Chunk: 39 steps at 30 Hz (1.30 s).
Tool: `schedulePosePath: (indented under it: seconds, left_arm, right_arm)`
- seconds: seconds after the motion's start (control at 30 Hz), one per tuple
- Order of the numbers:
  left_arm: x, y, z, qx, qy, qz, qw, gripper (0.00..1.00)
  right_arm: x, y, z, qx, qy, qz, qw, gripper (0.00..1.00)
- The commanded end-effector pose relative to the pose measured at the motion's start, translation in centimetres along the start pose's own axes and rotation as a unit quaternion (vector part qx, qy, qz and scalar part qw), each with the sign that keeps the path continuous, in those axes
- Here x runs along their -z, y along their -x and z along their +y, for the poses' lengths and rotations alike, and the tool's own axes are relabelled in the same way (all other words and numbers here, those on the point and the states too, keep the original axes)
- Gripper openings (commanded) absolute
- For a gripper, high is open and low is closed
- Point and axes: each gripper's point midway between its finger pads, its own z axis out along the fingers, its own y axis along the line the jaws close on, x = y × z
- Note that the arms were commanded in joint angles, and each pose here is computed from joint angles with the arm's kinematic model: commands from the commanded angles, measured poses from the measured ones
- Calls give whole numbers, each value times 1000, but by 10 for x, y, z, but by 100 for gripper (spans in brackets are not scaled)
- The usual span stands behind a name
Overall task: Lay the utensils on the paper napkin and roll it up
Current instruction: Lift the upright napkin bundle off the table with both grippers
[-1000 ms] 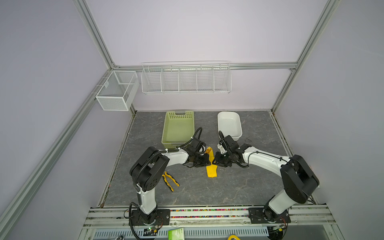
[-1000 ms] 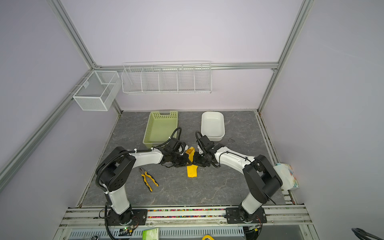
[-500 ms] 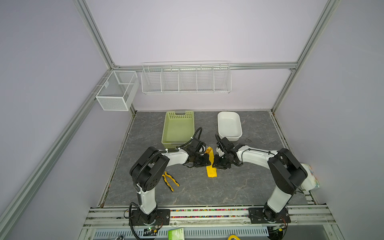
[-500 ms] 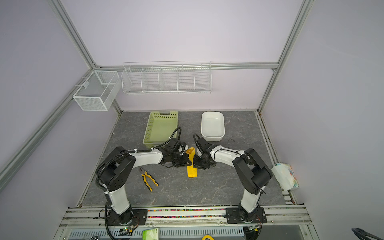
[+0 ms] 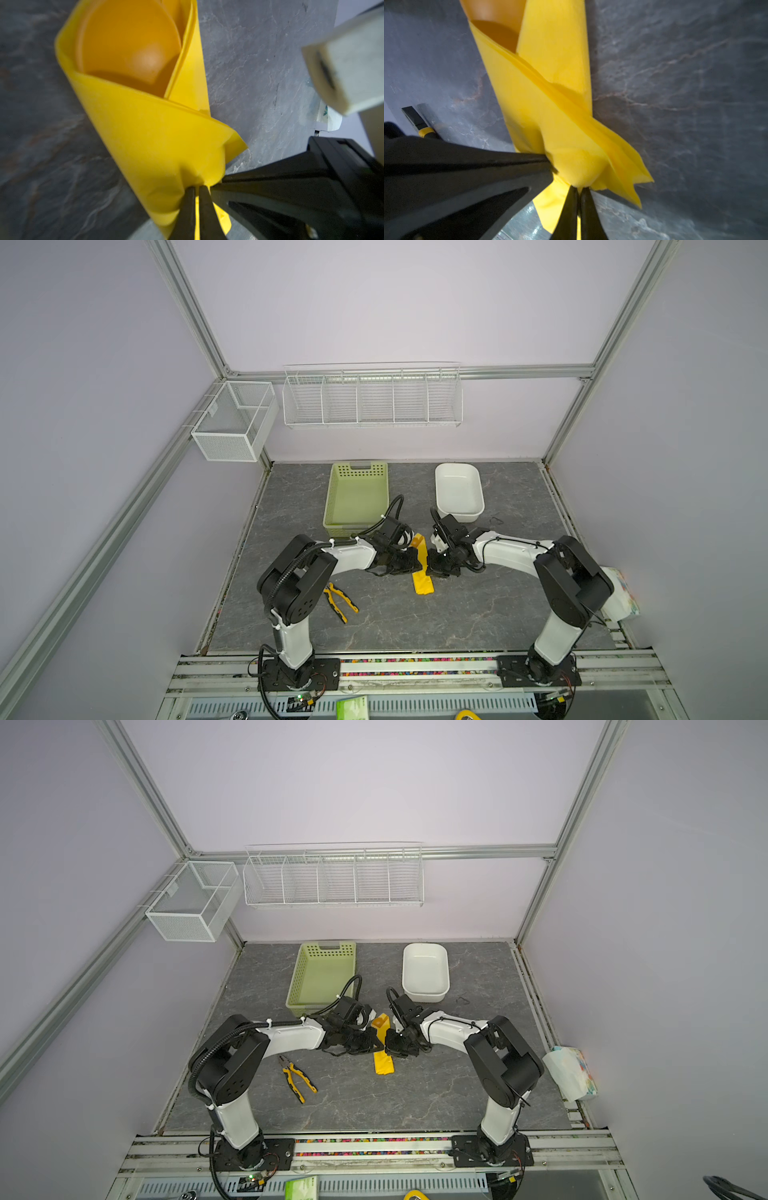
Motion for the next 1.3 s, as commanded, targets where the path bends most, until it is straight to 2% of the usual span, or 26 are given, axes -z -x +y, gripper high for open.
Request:
schedulePosePath:
  seconds: [0.0,0.2,0.37,0.53,0.7,0.83,0.97,1.03,1.13,1.27]
  left_arm:
    - [29,17,-2,-7,13,-53,998,12]
    - [91,48,-22,-29,-7,-141,990,17]
    - [140,61,-31,-48,-27,-206,977,19]
    - [180,69,-51,-88,-50,-269,958,23]
    - [216,70,-82,-142,-100,-330,928,28]
    - [247,63,-119,-207,-165,-362,894,31]
    - [285,47,-165,-298,-247,-392,835,35]
    - [299,41,-181,-331,-269,-398,812,37]
    - [315,32,-203,-374,-300,-393,785,40]
    - [332,24,-228,-411,-340,-390,750,46]
  right_arm:
    - [1,-4,-11,-5,-16,-5,1000,7]
    - [22,9,8,22,22,-57,998,7]
    - [56,19,22,60,39,-115,991,7]
    - [103,28,44,110,69,-186,974,7]
    - [158,30,70,167,103,-253,947,7]
    - [217,21,98,237,149,-323,904,7]
    - [272,5,123,305,197,-389,847,7]
    - [295,-4,134,334,220,-414,817,7]
    - [321,-23,155,385,270,-426,773,7]
    - [345,-38,171,414,308,-434,738,7]
